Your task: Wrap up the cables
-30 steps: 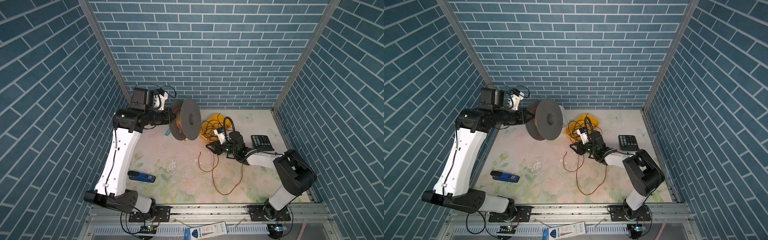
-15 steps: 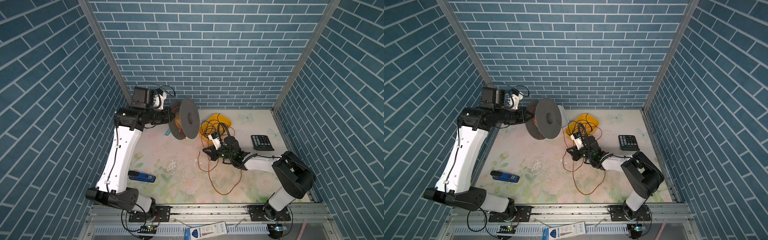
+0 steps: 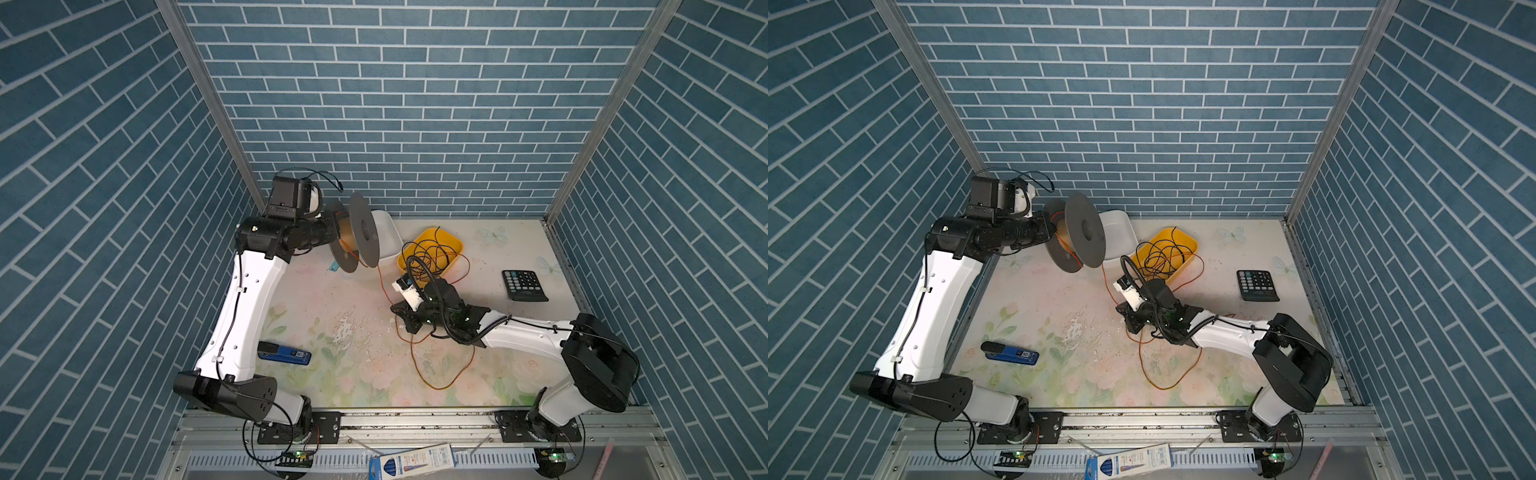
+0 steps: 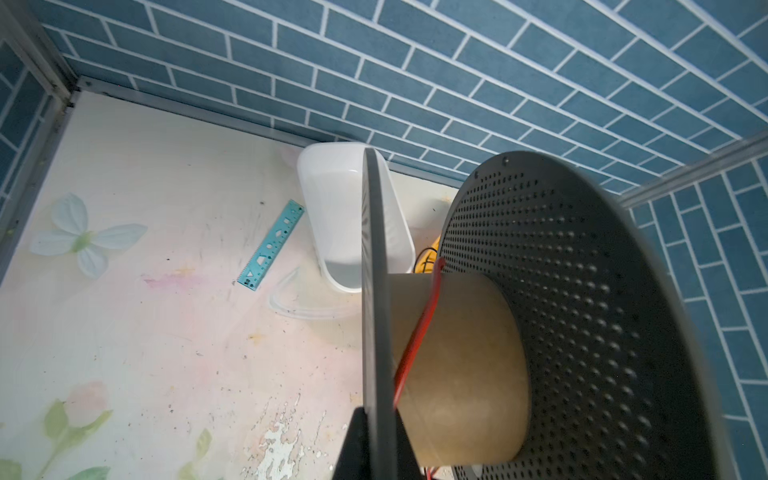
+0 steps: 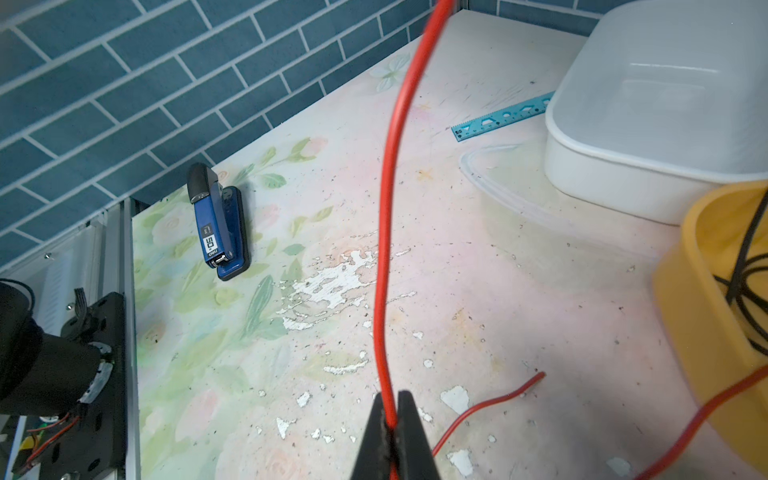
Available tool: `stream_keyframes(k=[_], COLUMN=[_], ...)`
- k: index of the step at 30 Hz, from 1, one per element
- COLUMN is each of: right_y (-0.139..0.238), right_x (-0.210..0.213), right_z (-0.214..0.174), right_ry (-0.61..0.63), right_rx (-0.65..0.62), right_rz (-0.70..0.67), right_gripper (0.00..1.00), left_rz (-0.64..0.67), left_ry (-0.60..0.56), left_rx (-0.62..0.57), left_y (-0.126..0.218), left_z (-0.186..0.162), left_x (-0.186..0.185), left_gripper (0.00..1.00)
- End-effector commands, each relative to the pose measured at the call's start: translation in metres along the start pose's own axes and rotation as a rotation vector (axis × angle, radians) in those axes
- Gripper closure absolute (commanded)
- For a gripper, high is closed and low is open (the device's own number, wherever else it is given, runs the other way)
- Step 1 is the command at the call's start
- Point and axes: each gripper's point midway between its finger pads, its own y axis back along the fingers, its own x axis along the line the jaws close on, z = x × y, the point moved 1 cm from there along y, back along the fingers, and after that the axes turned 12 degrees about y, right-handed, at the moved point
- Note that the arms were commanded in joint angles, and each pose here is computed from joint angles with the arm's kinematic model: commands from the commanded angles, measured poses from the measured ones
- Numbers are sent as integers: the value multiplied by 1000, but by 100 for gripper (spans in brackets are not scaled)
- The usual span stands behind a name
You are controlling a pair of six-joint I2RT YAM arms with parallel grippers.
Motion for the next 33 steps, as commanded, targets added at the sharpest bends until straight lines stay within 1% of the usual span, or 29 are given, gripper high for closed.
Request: stream_keyframes(k=[1,5,12,18,21,25,29,33], right_y=[1,0,3,7,13,26,36,43], right_x=[8,25,51,61,58,44,31,13], right_z=[13,25,57,84,101,124,139,149], right_ry=[99,152,270,321,323,311,316,326], right_rx=[29,35,33,7,-11,-12,4,13], right_rz=[-26,-9,-19,-26,-53,-145,-221,-318], right_gripper=[100,100,100,100,100,100,100,100], left_rz=[5,52,160,216,260,306,345,369], left_ry=[38,46,36,1,-56,-129,-211,-282], left_rx=[-155,-200,-291,-305,-302,-295,-291,-261], left_y=[2,-5,-16,-30,-35,-38,-37,-38], left_z=[30,34,34,23,13,1,-12,-28], left_x=[-1,7,26,30,28,26,22,17], left_gripper=[100,100,100,100,100,100,100,100])
